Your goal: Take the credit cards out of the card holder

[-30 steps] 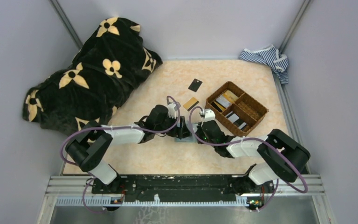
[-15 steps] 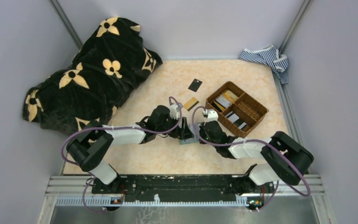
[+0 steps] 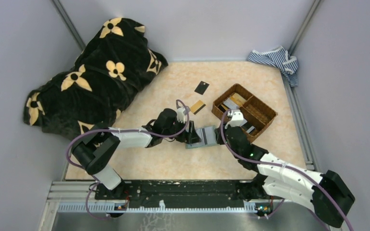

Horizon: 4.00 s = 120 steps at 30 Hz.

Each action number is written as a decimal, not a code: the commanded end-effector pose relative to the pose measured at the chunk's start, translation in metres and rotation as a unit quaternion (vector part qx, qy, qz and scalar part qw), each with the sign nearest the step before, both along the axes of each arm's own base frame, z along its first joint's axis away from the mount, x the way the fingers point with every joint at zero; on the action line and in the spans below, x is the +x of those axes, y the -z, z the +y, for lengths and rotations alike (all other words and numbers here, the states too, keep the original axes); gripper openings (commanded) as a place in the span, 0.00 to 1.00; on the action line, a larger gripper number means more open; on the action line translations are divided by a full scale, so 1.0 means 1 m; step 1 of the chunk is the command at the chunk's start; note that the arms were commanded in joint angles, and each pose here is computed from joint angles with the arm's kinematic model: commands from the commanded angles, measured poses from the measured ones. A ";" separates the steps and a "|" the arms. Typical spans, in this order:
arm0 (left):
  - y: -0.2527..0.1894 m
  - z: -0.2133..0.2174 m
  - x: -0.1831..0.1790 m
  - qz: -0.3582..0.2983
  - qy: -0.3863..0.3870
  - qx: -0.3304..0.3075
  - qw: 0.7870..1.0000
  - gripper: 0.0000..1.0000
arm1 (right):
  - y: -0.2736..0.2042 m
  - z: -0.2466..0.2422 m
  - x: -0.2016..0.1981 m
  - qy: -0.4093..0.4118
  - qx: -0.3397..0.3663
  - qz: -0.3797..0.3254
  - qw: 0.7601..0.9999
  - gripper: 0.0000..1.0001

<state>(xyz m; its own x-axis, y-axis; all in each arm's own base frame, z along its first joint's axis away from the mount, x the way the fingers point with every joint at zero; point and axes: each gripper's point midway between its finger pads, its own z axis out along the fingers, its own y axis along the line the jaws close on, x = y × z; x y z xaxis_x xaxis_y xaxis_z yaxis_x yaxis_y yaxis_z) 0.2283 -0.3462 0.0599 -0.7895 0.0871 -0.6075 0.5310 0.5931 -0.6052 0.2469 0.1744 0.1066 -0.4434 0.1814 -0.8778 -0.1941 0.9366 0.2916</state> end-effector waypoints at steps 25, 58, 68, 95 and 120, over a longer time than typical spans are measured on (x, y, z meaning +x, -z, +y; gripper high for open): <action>-0.037 -0.018 -0.005 -0.026 0.027 -0.078 0.996 0.81 | 0.037 0.056 0.014 -0.082 0.017 0.056 0.995 0.19; 0.031 -0.011 0.019 0.026 -0.049 0.061 0.997 0.80 | 0.076 0.017 0.008 -0.032 0.017 0.115 0.993 0.04; 0.028 -0.001 0.029 0.005 -0.064 0.137 0.989 0.79 | 0.077 0.019 0.007 -0.037 0.020 0.116 0.992 0.03; -0.028 0.048 0.027 -0.067 -0.132 0.073 0.986 0.72 | 0.005 0.121 0.021 -0.233 0.153 0.068 0.958 0.40; -0.042 0.052 0.024 -0.047 -0.113 -0.002 0.992 0.70 | 0.052 0.128 0.021 -0.235 0.146 0.113 0.954 0.38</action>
